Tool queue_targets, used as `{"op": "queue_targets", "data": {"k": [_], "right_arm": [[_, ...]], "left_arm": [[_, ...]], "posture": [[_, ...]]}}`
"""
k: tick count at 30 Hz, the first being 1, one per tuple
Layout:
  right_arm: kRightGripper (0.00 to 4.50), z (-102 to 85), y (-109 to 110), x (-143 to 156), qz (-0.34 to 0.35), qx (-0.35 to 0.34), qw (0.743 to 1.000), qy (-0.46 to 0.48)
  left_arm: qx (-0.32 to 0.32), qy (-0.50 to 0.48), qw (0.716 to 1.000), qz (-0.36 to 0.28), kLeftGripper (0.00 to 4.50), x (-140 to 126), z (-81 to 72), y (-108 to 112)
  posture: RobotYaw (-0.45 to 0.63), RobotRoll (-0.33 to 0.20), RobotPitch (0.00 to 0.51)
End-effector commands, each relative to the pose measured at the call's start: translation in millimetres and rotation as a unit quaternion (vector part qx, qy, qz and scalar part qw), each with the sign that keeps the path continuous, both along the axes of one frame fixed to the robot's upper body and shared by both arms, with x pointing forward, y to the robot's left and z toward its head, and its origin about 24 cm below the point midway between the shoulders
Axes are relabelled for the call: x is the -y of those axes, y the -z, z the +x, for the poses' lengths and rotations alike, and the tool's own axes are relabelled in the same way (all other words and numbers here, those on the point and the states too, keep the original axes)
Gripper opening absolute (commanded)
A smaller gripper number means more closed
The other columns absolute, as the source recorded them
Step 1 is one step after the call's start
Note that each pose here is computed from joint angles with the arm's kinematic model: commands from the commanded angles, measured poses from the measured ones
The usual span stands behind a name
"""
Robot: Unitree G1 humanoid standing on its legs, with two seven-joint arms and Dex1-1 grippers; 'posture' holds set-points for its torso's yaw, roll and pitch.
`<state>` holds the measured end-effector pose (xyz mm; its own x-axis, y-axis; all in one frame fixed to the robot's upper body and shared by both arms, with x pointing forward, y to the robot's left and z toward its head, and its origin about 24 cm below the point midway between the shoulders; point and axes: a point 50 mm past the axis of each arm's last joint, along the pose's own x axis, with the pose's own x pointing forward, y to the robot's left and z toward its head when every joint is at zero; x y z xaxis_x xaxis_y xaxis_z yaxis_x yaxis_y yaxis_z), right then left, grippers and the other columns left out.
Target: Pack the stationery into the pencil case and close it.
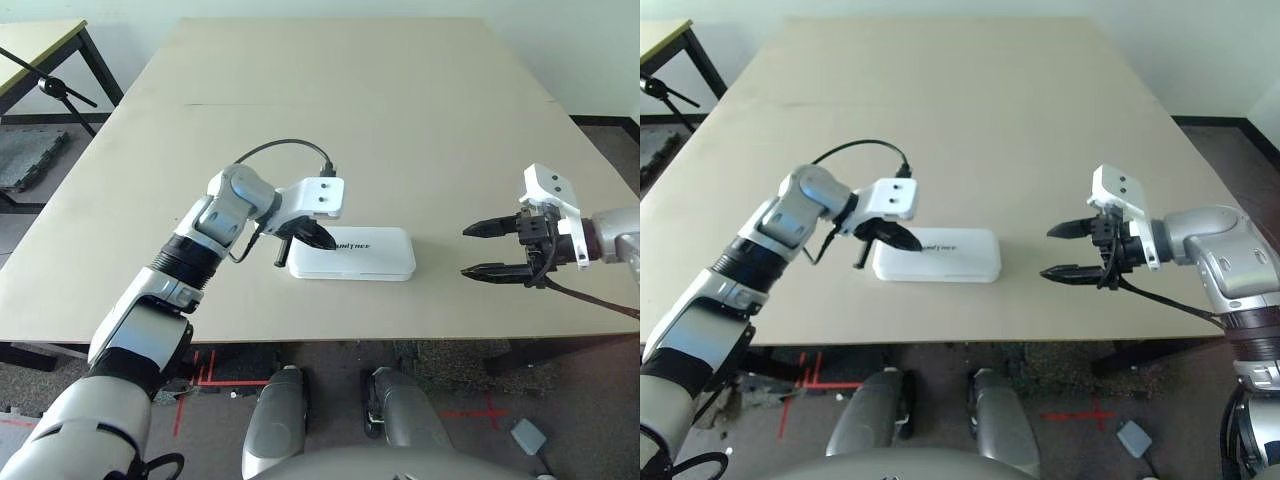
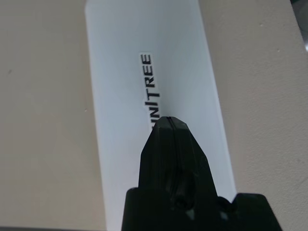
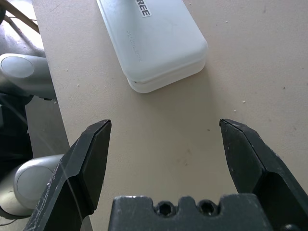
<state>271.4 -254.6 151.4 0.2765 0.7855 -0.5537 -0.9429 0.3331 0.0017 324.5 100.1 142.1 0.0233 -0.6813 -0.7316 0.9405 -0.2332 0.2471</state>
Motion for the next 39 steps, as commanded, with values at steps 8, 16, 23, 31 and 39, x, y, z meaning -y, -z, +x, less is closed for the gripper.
{"op": "queue_targets", "data": {"k": [8, 16, 23, 31, 39], "right_arm": [[4.5, -0.3, -0.1, -3.8, 0.006, 0.003, 1.0, -0.004], [4.5, 0.5, 0.5, -5.6, 0.008, 0.004, 1.0, -0.005], [4.5, 0.0, 1.6, -6.3, 0.009, 0.006, 1.0, -0.004], [4.5, 3.8, 3.4, -6.9, 0.021, 0.032, 0.999, 0.03], [4.5, 31.4, 2.2, 3.0, 0.08, 0.108, 0.978, 0.161]], "left_arm": [[-0.033, 0.0, 0.998, 0.053, 0.04, -0.2, -8.1, 27.9], [-0.032, -0.01, 0.999, 0.041, 0.04, 1.2, -4.9, 26.1], [-0.041, -0.022, 0.999, 0.025, 0.04, 1.5, -4.3, 29.6], [-0.02, -0.182, 0.97, -0.159, 0.63, -22.8, 16.0, 29.8], [0.211, -0.478, 0.777, -0.353, 3.7, -102.4, 39.7, 8.2]], "posture": [[0.2, 0.0, 0.104], [0.2, 0.0, 0.101], [0.19, 0.0, 0.098], [0.17, 0.0, 0.098], [0.19, 0.0, 0.099]]}}
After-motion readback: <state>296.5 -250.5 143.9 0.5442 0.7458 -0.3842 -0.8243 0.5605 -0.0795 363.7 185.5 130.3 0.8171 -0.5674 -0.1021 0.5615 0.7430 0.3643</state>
